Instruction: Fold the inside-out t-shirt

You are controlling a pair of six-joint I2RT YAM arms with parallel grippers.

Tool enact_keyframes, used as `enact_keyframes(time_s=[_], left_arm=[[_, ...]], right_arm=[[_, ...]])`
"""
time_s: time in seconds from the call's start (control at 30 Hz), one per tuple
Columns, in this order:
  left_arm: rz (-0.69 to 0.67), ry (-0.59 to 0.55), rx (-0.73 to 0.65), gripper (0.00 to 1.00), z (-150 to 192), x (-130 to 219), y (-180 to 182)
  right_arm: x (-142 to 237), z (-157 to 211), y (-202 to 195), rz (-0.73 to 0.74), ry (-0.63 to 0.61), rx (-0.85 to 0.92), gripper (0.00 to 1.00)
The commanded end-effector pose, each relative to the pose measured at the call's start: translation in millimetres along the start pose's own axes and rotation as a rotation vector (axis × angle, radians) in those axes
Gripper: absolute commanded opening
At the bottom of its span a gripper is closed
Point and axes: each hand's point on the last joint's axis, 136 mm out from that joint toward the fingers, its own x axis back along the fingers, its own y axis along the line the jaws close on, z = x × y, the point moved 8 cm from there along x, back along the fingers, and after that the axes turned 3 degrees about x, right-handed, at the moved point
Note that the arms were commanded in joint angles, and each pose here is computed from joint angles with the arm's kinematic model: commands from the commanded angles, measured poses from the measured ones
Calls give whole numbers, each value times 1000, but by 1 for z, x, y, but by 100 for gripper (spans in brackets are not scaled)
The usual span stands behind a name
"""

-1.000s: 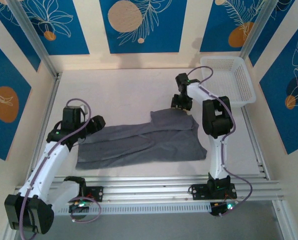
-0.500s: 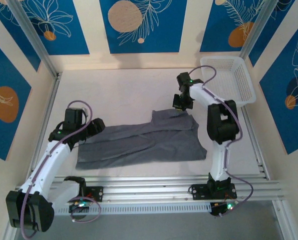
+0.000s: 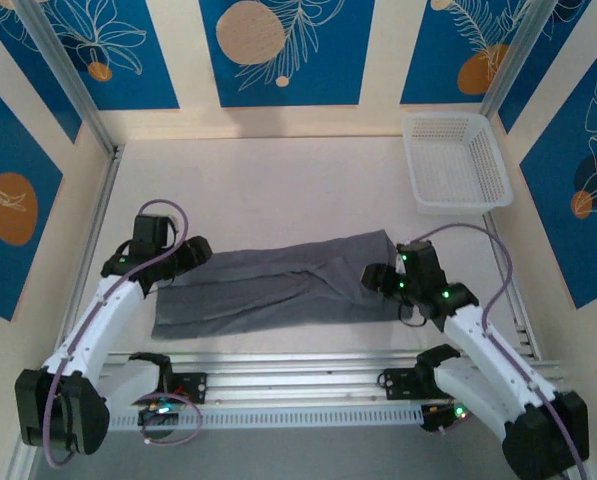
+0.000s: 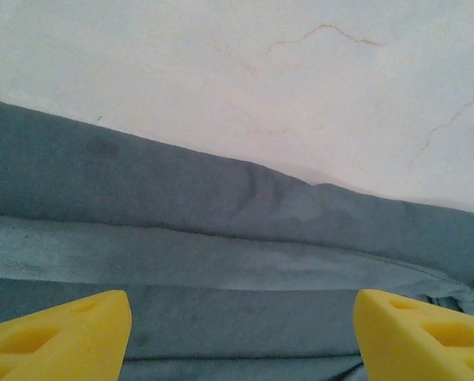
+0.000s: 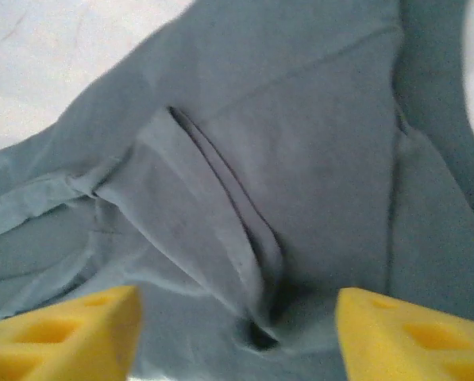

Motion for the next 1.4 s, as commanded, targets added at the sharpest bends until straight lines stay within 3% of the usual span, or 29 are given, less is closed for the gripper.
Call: enact_keyframes(time_s=[0.0, 0.07, 0.2, 0.37, 0.5, 0.7, 0.83, 1.1, 1.23, 1.37], left_arm=[[27, -11, -14, 74, -6, 1, -8], [41, -10, -9, 74, -7, 0, -9], [86, 7, -18, 74, -6, 1, -15], [183, 62, -68, 75, 1, 7, -25], [316, 124, -129, 79, 9, 12, -38], [396, 229, -214, 91, 27, 10, -52], [391, 256, -233, 94, 31, 6, -54], [352, 273, -248, 94, 31, -3, -55], [324, 281, -244, 94, 32, -6, -52], [321, 280, -239, 94, 32, -8, -52]], right_arm=[[27, -28, 24, -110, -170, 21, 76], [25, -45, 41, -130, -145, 99, 76], [-21, -69, 71, -42, 76, 173, 75], [-89, -76, 64, 173, 240, 186, 66], [-114, -69, 60, 213, 329, 207, 63], [-129, -57, 63, 172, 411, 180, 50], [-137, -50, 66, 180, 430, 174, 41], [-126, -51, 80, 138, 429, 198, 0], [-97, -35, 95, 80, 413, 241, 0], [-74, 6, 107, -1, 447, 280, 0]])
